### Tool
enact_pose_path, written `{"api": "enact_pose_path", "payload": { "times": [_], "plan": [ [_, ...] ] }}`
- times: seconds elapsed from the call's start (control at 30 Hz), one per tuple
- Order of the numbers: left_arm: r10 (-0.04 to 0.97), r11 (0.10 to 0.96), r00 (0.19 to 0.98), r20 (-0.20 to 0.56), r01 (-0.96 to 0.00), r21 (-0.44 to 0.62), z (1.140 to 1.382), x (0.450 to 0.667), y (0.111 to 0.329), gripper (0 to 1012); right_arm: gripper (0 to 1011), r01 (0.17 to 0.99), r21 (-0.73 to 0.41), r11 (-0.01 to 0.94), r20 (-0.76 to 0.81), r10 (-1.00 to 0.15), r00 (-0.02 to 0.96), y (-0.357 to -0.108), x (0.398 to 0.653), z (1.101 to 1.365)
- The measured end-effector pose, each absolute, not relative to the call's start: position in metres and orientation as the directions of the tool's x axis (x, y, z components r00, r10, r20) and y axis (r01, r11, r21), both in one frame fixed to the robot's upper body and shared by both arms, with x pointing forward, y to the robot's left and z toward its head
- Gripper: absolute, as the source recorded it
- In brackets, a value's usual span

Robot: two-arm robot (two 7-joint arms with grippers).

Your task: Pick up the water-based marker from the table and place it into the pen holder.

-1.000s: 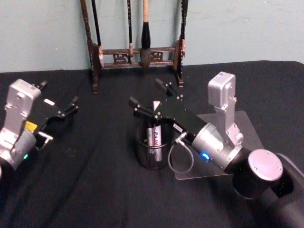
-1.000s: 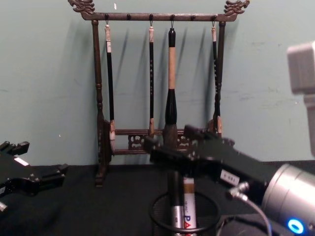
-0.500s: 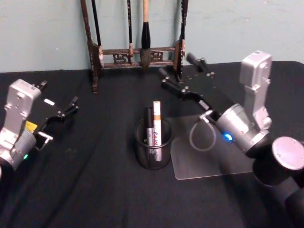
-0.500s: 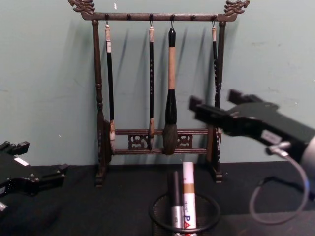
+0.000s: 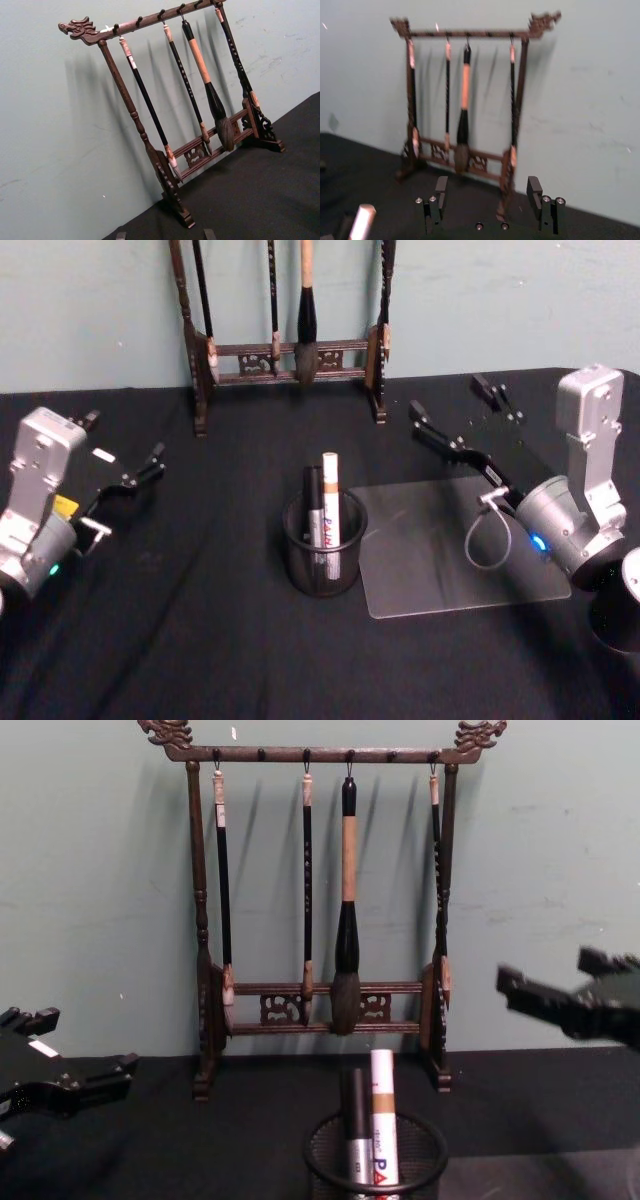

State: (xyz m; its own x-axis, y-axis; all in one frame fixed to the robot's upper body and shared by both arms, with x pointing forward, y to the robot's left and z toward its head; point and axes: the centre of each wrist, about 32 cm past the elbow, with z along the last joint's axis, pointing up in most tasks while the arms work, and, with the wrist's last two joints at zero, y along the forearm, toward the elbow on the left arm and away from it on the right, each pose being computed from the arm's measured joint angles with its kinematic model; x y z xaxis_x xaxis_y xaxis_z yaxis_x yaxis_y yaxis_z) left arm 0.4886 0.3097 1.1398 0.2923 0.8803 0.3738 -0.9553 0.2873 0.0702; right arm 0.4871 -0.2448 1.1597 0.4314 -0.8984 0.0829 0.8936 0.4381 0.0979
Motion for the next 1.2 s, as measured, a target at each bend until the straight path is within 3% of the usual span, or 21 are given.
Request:
{"api": "enact_pose_path", "payload": {
  "times": [0.6,1.2],
  "plan": [
    [0.880,0.287,0.292,0.374,-0.955,0.070,1.140,0.489,0.310,1001,1002,0.932,-0.178,0.317,0.223,-0.909,0.352,-0.251,0.482,1.142],
    [0.880,0.287,0.292,0.374,-0.955,0.070,1.140,0.489,0.310,1001,1002,0.931,-0.197,0.307,0.229,-0.909,0.348,-0.248,0.484,1.138]
  ]
}}
